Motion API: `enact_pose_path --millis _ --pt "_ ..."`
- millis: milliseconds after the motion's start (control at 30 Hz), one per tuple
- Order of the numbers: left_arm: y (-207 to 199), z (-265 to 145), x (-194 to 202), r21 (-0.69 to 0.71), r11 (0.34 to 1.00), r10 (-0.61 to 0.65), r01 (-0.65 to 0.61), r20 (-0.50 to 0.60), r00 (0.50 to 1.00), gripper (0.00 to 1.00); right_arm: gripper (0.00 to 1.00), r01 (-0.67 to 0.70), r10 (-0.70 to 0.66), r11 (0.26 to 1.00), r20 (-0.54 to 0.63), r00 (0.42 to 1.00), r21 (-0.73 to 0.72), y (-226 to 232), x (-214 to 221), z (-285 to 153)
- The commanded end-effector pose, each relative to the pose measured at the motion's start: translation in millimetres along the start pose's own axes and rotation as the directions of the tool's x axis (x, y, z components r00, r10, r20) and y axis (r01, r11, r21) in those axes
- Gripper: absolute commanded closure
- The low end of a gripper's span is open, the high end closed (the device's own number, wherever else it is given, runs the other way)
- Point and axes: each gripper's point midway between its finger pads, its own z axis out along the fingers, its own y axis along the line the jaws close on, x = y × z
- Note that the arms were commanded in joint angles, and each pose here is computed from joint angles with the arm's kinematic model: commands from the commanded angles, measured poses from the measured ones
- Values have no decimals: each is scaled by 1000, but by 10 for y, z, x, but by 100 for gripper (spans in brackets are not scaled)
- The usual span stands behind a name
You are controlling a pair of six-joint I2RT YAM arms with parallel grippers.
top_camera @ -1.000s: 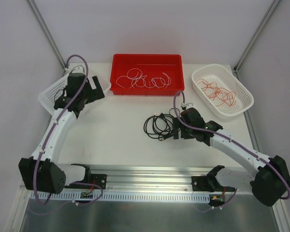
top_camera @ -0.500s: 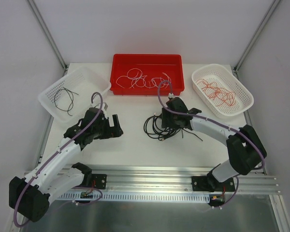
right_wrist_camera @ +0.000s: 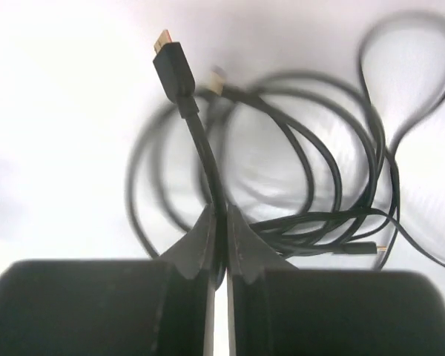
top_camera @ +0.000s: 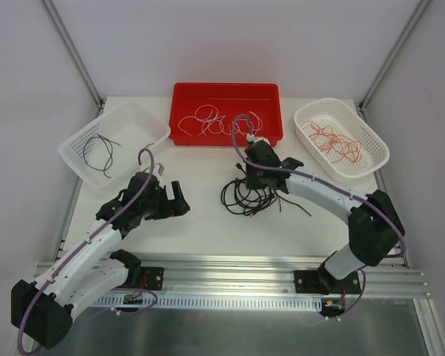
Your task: Untangle the cables
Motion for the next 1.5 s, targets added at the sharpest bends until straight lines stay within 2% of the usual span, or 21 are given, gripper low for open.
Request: enact_pose_path --millis 0,33,100,133,233,267,367,400,467,600,633,700,800,833,933,967,1067,1233,1333,1367,1467 --pt "-107 -19 -80 46 999 19 -21 34 999 1 99 129 -77 976 276 958 -177 546 -911 -1051" --pt "-116 -24 -98 48 999 25 -26 37 999 1 99 161 -85 962 315 945 -223 679 -1086 -1376" --pt "-172 -57 -158 63 997 33 -36 51 998 1 99 229 -126 937 353 927 -265 809 -1213 -1700" --pt "-199 -74 -185 73 997 34 -38 57 998 1 99 261 -113 911 415 903 -320 957 -1395 -2037" --pt "-285 -143 -268 102 993 44 -52 84 996 1 99 339 -118 851 484 867 -400 1160 -1556 -2529" --pt "-307 -164 -289 111 992 47 -57 93 995 1 99 369 -93 826 544 834 -425 1245 -1724 -2847" --pt "-341 -225 -343 126 990 54 -70 122 991 1 99 431 -51 756 612 789 -492 1389 -1845 -3394" --pt "-344 -245 -358 128 989 56 -73 133 990 1 99 457 -19 732 655 756 -506 1433 -1914 -3588" --pt "-335 -252 -357 127 989 56 -74 139 989 1 99 467 9 727 686 727 -504 1405 -1929 -3680" --pt "-333 -250 -322 137 988 47 -66 136 990 1 99 395 33 796 684 729 -460 1150 -1823 -3430" --pt "-347 -250 -304 147 987 48 -67 128 991 1 99 351 11 823 631 776 -446 1087 -1682 -3091" --pt "-354 -235 -275 157 985 55 -74 122 991 1 99 295 5 856 578 816 -424 960 -1528 -2793" --pt "-388 -218 -251 181 980 64 -83 111 992 1 99 171 24 902 441 897 -396 710 -1139 -2202" --pt "-412 -218 -237 194 977 66 -86 105 992 1 99 124 21 919 361 932 -374 597 -895 -1921" --pt "-438 -203 -245 203 976 54 -73 99 994 1 99 59 24 939 236 971 -338 437 -495 -1563" --pt "-443 -187 -246 202 977 49 -68 94 994 1 98 24 27 950 160 987 -310 343 -240 -1362" --pt "-460 -159 -267 202 977 47 -64 90 995 1 95 -9 16 970 25 1000 -244 122 271 -1012" --pt "-534 -69 -305 202 979 29 -39 52 998 1 88 -30 17 988 -85 996 -150 -164 751 -765" --pt "-629 -2 -358 197 980 0 -6 27 1000 1 72 -36 20 989 -104 994 -146 -200 858 -705" --pt "-679 39 -372 192 981 -26 24 8 1000 1 59 -33 16 989 -114 993 -145 -202 881 -694" --pt "-782 164 -326 156 986 -58 63 -31 998 1 51 -25 8 990 -118 993 -138 -211 895 -661"
